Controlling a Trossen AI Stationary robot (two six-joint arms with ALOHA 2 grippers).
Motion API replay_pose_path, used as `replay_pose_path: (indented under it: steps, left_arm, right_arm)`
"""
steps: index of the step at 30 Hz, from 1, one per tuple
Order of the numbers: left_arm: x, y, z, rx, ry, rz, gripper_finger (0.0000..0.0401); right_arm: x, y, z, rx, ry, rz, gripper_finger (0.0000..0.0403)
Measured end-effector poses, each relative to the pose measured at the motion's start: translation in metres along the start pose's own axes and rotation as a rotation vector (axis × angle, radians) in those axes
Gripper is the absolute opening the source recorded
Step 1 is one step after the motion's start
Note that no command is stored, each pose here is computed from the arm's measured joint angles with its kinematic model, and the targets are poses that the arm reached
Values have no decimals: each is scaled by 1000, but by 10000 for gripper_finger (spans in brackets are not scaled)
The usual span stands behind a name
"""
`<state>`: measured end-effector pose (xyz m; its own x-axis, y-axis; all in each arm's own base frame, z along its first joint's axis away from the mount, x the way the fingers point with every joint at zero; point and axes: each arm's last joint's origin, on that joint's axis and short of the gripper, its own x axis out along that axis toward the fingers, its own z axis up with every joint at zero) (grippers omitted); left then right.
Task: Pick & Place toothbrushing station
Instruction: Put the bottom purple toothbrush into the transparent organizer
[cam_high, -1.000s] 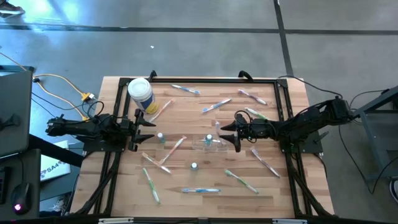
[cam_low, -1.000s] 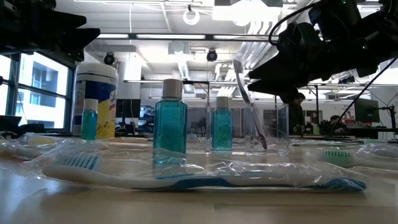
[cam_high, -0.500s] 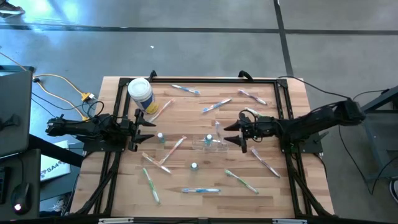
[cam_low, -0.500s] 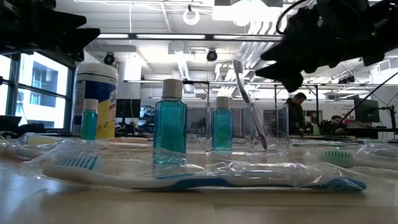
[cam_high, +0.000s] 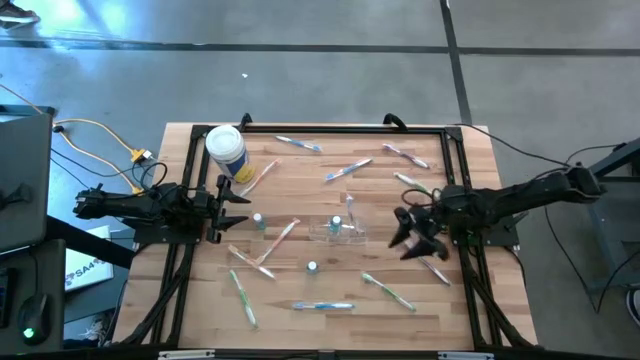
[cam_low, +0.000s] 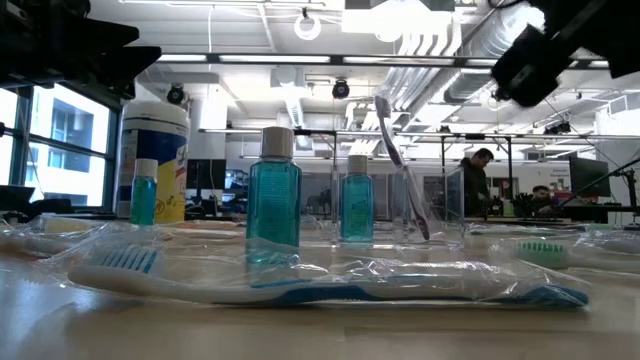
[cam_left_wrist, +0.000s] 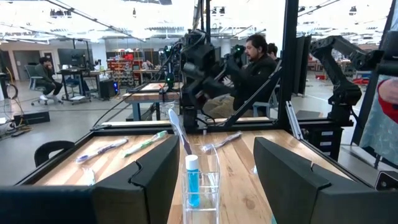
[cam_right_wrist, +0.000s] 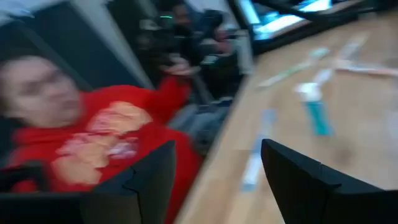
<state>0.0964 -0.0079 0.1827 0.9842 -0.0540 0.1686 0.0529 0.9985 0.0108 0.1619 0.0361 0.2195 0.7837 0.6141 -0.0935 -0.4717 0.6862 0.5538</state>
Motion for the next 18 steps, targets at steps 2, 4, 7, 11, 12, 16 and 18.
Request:
replay_pose_path:
  steps: [2,4,7,11,12,16,18]
  left_arm:
    - [0,0,0,0,0,0,207]
    - [0,0,0,0,0,0,207]
    - [0,0,0,0,0,0,207]
    - [0,0,0,0,-2,8,207]
    - [0,0,0,0,-4,11,207]
    - [0,0,0,0,-5,11,207]
    - [0,0,0,0,-5,11,207]
  right_arm:
    - [-4,9,1,32,-10,53,228]
    - [-7,15,3,66,-35,68,228]
    - [-13,22,4,141,-45,49,228]
    - [-19,33,14,164,14,-88,224]
    - [-20,37,18,163,32,-133,221]
    - [-28,50,29,187,117,-353,203]
    - [-31,53,30,223,171,-450,193]
